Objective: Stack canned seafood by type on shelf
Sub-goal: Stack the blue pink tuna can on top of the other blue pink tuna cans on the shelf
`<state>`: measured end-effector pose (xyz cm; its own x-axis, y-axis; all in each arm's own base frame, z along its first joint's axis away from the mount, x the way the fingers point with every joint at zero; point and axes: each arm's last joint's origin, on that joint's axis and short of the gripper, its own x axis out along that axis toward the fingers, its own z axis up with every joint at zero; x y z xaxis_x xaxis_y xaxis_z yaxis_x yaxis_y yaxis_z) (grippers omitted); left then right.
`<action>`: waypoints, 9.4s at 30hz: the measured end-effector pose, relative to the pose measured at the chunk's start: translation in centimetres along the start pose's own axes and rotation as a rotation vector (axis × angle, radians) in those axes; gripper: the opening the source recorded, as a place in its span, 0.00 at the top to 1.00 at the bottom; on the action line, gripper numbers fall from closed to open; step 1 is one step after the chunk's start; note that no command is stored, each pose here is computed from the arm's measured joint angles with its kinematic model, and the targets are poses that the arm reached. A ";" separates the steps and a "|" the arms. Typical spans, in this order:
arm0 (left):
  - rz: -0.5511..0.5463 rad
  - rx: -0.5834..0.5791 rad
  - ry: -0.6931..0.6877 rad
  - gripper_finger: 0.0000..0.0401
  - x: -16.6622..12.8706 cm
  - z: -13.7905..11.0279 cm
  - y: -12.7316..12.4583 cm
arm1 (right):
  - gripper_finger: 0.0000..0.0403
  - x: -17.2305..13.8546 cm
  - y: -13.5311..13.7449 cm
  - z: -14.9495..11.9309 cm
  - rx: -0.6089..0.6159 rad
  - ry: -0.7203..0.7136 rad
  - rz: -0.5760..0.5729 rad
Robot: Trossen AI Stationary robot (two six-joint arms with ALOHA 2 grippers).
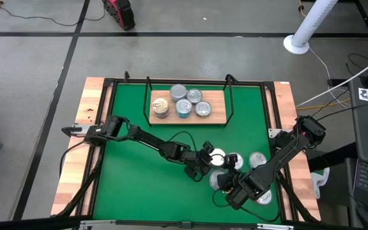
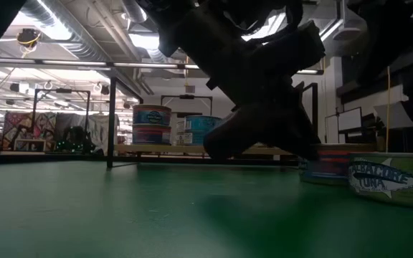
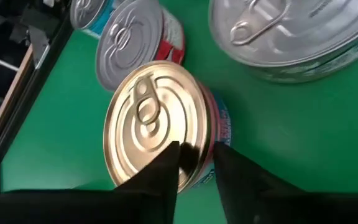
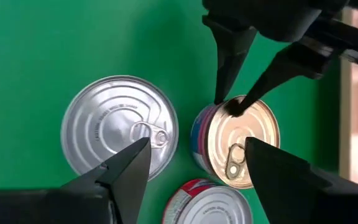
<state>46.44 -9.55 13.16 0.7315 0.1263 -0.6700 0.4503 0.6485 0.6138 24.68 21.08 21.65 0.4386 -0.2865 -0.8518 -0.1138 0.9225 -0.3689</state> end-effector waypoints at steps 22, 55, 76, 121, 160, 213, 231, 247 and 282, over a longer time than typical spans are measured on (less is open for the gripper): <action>0.014 -0.347 -0.042 1.00 -2.7 0.9 2.0 | 0.36 0.1 -0.6 -0.3 -0.112 -0.017 -0.150; -0.057 -0.720 -0.124 1.00 -5.1 0.8 5.1 | 0.36 3.6 -0.7 0.0 -0.141 0.037 -0.324; -0.096 -0.788 -0.145 1.00 -5.1 0.8 5.2 | 0.36 4.5 -0.6 0.1 -0.142 0.068 -0.313; -0.197 -0.706 -0.077 0.69 -15.9 0.5 8.4 | 0.55 6.3 -2.7 2.4 -0.183 0.060 -0.299; 0.158 -0.799 0.079 0.68 -32.3 -4.9 11.3 | 0.53 15.9 -29.9 10.4 -0.500 -0.568 -0.549; 0.211 -0.818 0.650 0.68 -22.5 -9.9 12.2 | 0.38 18.6 -29.2 10.3 -0.516 -0.521 -0.577; 0.283 -0.868 0.702 0.68 -22.7 -10.3 12.2 | 0.38 18.6 -29.2 10.3 -0.511 -0.515 -0.581; 0.311 -0.934 0.692 0.69 -22.7 -10.4 12.3 | 0.38 18.6 -29.2 10.2 -0.504 -0.495 -0.595; 0.415 -0.824 0.430 1.00 -21.8 -11.9 7.4 | 0.38 18.6 -29.3 10.2 -0.503 -0.497 -0.597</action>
<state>27.77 1.44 27.38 0.4303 0.6130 -0.6627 -0.4092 0.7868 0.4621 45.29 -8.61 20.40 0.8679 -0.4269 -0.2540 -0.0686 0.4035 -0.9124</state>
